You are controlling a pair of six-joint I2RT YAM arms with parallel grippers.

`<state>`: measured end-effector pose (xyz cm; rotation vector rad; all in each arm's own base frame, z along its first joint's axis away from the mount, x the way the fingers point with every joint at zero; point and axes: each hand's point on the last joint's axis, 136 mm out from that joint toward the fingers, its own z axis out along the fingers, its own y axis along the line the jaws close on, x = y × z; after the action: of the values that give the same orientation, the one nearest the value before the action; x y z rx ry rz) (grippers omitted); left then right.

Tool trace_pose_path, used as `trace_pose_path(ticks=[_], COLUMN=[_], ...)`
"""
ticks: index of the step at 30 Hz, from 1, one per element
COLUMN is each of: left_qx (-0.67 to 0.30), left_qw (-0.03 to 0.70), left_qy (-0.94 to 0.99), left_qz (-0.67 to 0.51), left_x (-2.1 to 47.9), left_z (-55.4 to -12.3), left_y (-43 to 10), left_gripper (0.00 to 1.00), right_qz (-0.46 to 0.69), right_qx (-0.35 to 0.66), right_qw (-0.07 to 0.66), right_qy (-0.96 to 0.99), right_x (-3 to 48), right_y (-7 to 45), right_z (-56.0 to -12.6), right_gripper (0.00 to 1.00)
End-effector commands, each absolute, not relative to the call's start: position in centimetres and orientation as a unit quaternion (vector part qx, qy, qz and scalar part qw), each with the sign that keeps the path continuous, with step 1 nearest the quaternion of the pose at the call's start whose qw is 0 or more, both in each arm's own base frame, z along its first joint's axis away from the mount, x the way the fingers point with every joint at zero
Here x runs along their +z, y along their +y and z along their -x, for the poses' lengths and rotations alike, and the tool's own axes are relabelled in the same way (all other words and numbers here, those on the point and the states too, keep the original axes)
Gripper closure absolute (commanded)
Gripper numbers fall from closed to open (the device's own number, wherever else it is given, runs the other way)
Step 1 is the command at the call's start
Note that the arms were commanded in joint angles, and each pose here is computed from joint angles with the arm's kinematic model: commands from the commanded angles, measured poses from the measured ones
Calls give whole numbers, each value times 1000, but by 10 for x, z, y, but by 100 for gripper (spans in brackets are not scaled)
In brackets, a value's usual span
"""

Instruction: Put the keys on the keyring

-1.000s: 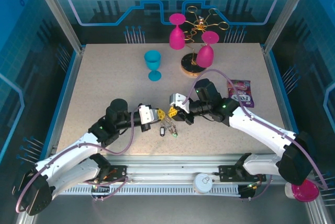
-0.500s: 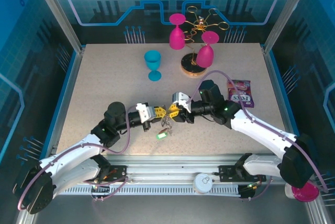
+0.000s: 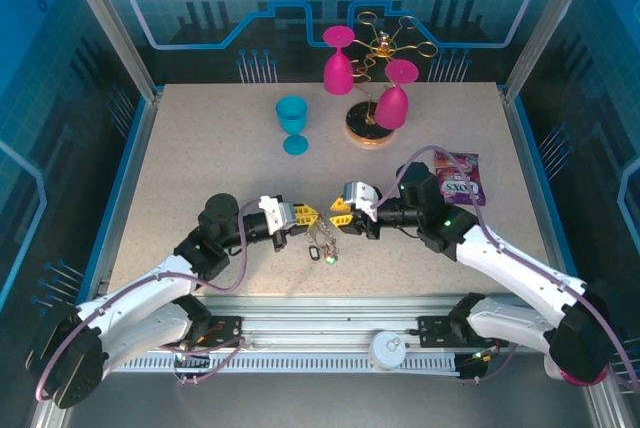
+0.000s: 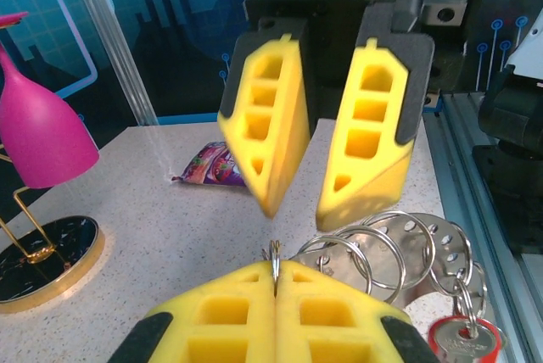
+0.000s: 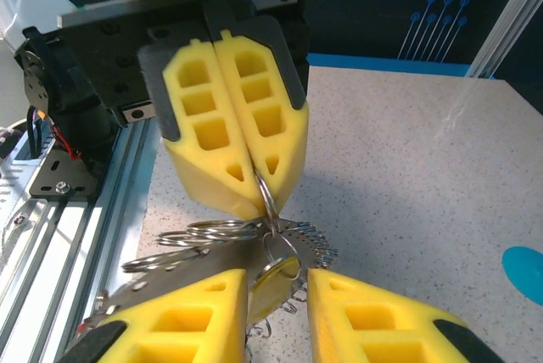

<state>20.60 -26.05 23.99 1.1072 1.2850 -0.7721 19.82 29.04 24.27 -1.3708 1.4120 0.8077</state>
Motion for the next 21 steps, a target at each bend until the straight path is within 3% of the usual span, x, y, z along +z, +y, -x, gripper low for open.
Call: trace_pose_path(ticks=[1,3,7,21], left_qx=[-342,-344,-350,-348], left_qw=[607,605,600,600], left_qy=[529,528,527,531], left_qz=[-485,-486,-490,-487], left_x=[249,249,251,251], left_z=[-201,-201,-199,-201], left_y=[-262,-262,-262,-261], left_gripper=[100,100,100,100], right_qz=[564,570,581,601], right_qx=[333,338,338,361], right_qw=[508,496,485,468], right_qy=[559,561,560,538], right_x=[255,252,250,249], right_y=[292,296,304,317], right_z=[-202,-203,-206,-196], right_gripper=[75,80,82,76])
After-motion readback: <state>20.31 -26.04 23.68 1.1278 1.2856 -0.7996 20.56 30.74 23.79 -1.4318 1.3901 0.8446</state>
